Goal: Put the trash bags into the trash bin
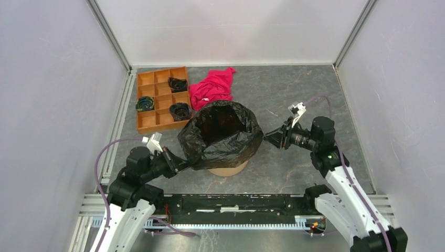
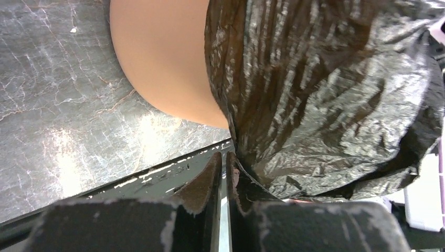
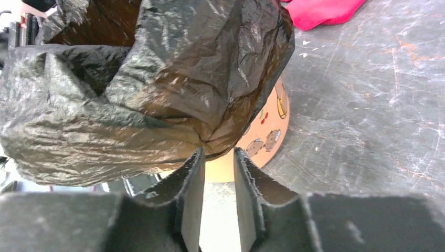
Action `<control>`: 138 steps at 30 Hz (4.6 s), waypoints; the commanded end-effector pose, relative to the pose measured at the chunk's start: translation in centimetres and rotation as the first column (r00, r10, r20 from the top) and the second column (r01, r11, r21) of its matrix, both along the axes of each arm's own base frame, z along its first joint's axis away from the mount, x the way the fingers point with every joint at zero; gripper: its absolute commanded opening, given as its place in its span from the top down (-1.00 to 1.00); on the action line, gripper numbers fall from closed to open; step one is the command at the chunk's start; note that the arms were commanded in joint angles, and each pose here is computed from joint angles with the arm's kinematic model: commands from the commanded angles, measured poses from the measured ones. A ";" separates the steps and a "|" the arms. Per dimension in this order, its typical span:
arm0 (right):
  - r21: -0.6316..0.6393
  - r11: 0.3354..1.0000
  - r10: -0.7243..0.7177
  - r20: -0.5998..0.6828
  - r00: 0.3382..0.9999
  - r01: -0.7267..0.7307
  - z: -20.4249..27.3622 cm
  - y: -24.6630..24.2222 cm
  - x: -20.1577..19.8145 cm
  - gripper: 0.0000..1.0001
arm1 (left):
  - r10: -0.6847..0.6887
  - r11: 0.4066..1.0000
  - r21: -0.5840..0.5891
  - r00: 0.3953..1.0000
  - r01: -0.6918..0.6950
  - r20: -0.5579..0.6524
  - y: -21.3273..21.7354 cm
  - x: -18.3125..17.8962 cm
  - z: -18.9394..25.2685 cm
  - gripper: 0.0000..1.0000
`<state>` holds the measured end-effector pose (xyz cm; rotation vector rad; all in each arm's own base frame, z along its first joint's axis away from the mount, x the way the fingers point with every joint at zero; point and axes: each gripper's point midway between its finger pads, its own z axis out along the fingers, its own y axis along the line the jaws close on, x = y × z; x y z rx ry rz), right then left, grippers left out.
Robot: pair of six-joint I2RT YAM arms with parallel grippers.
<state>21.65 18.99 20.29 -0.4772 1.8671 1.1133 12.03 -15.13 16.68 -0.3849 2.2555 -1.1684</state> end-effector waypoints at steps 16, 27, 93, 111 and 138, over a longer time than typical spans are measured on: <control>0.305 0.949 0.122 -0.120 0.985 -0.081 4.7 3.8 -6.4 -0.96 | 0.034 0.994 0.102 0.992 -0.047 0.124 2.3 -1.0 3.7 -0.37; 0.307 0.950 0.096 -0.115 0.989 -0.056 5.0 5.1 -5.6 -0.58 | 0.091 0.985 0.136 0.988 -0.108 0.121 3.6 -1.6 3.5 -0.86; 0.096 0.990 0.111 -0.141 0.984 -0.098 -0.3 4.8 -6.2 0.99 | -0.136 0.970 -0.180 0.977 0.165 0.163 -2.3 -1.5 3.9 0.95; -0.081 0.996 0.032 -0.164 0.986 -0.046 -6.7 3.9 -4.9 0.99 | 0.074 0.997 0.006 0.988 -0.073 -0.134 -0.4 2.6 -6.3 0.96; -0.270 0.885 -0.302 0.288 0.909 0.380 2.3 -1.3 7.4 -0.69 | 0.168 0.977 0.130 0.986 -0.167 0.005 2.6 2.6 0.1 -0.36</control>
